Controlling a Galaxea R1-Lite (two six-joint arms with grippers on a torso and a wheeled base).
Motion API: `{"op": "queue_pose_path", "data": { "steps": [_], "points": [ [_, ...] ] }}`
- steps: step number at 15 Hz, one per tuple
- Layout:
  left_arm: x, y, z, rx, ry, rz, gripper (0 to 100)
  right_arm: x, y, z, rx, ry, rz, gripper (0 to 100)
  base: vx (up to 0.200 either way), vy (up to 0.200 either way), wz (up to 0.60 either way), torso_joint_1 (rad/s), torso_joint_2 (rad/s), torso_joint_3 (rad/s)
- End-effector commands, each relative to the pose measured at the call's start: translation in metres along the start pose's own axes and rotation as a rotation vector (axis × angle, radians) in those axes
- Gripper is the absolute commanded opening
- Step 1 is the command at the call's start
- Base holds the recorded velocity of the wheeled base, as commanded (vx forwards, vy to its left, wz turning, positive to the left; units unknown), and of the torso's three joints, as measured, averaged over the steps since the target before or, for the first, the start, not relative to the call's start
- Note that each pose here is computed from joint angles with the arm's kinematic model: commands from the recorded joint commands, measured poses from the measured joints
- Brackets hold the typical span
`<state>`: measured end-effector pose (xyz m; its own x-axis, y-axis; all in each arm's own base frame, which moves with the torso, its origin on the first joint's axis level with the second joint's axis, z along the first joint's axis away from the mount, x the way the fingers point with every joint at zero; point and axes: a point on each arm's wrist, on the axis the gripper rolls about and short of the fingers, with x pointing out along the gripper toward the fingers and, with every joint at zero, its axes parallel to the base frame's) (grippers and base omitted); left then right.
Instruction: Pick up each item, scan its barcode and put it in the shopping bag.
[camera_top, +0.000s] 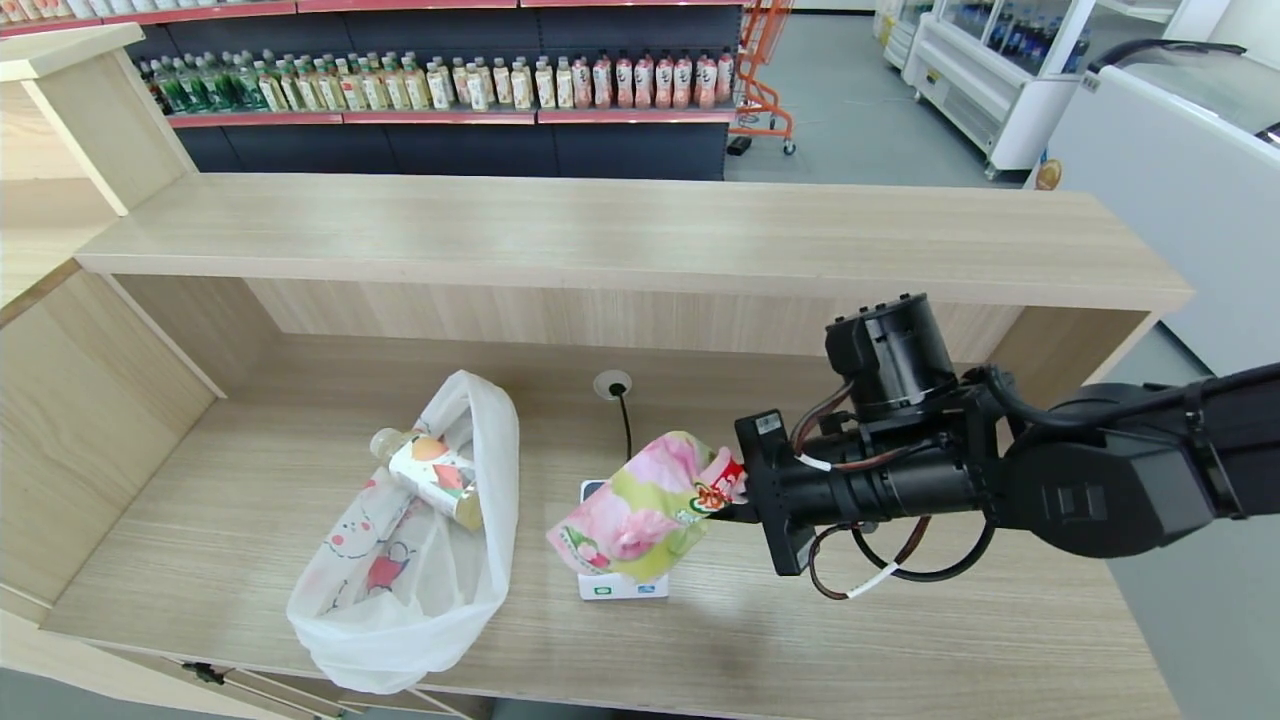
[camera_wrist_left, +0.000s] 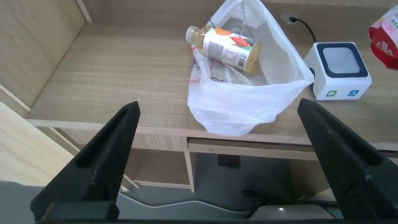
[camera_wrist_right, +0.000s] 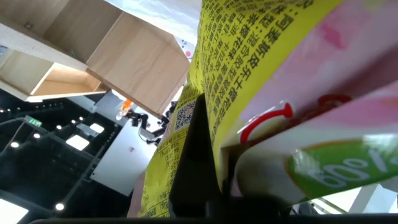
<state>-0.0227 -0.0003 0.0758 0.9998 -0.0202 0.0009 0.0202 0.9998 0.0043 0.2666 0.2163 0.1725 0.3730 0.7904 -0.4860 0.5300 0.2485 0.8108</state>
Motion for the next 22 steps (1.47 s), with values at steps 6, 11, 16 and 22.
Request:
{"op": "queue_pose_path", "data": {
  "steps": [6,11,16,22],
  "points": [
    [0.000,0.000,0.000,0.002,-0.001,0.000,100,0.004,-0.018,0.005,-0.054,0.062,0.061,0,0.000,0.000,0.00,0.000,0.00,0.000],
    [0.000,0.000,0.000,0.002,-0.001,0.000,100,0.008,-0.023,0.021,-0.065,0.077,0.099,0,0.000,0.000,0.00,0.000,0.00,0.000],
    [0.000,0.000,0.000,0.002,-0.001,0.000,100,0.009,-0.027,0.031,-0.058,0.076,0.110,0,0.000,0.000,0.00,0.000,0.00,0.000],
    [0.000,0.000,0.000,0.002,-0.001,0.000,100,0.014,-0.034,0.036,-0.069,0.114,0.129,0,0.000,0.000,0.00,0.000,0.00,0.000]
  ]
}}
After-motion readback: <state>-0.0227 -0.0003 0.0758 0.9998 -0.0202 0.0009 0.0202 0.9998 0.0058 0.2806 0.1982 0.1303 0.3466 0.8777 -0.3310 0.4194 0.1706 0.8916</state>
